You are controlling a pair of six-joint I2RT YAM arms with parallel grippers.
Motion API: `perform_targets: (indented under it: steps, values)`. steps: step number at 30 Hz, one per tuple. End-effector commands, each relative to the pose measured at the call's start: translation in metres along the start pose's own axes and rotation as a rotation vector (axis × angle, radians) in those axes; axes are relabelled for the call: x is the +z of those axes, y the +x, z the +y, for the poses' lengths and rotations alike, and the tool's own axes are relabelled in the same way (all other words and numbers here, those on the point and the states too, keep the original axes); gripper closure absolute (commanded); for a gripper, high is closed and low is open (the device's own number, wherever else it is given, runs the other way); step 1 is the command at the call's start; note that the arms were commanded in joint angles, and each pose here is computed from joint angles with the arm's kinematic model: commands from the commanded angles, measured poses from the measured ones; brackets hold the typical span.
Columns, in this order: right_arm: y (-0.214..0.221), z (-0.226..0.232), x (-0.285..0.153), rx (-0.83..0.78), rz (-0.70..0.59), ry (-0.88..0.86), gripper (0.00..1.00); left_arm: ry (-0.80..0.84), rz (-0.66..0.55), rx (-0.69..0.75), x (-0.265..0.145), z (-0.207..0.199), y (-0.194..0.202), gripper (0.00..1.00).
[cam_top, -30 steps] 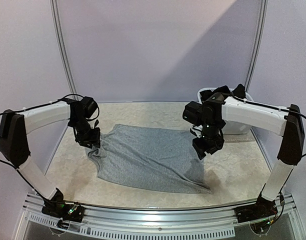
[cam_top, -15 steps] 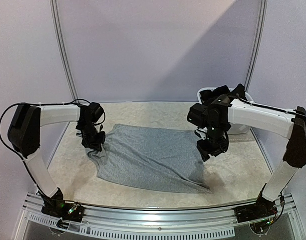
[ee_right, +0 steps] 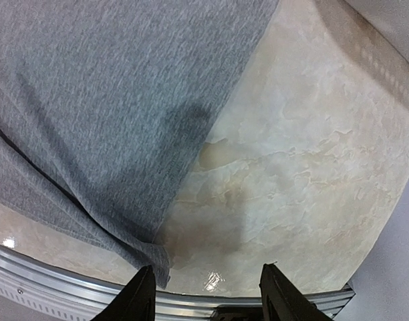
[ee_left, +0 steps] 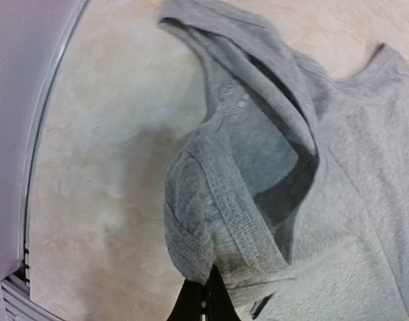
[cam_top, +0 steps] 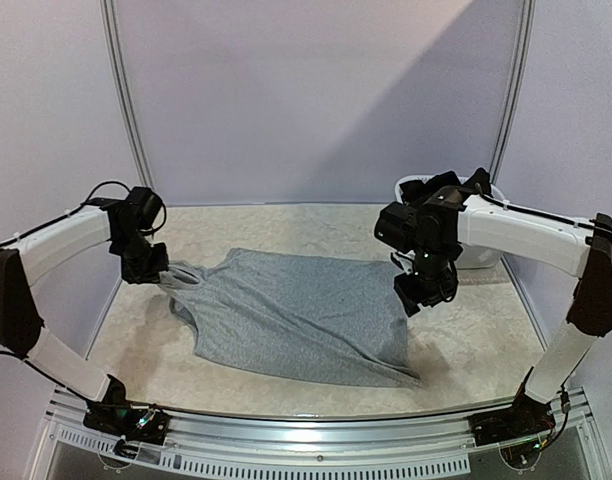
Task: Fold and stack the mixed laundry pile
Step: Smooth out the flattened tank top at the center of the board.
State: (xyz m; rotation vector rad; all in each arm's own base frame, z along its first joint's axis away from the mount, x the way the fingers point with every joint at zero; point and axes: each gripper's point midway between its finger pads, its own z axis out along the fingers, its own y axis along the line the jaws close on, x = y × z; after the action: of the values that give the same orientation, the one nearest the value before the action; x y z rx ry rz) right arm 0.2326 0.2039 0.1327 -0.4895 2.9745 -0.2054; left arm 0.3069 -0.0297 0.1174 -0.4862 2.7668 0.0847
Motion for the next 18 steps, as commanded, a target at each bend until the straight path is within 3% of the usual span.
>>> perform_targets:
  steps: [1, 10, 18]
  values:
    - [-0.017, 0.001, -0.004, 0.0, -0.041, 0.025, 0.46, -0.091, 0.015, -0.125, -0.004, 0.045, 0.018, 1.0]
    - [-0.027, 0.007, -0.001, -0.033, -0.043, 0.026, 0.46, -0.14, -0.039, -0.243, -0.014, 0.076, 0.034, 1.0]
    - [-0.033, 0.011, 0.004, -0.04, -0.051, 0.023, 0.46, -0.229, -0.048, -0.298, -0.008, 0.097, 0.039, 0.93]
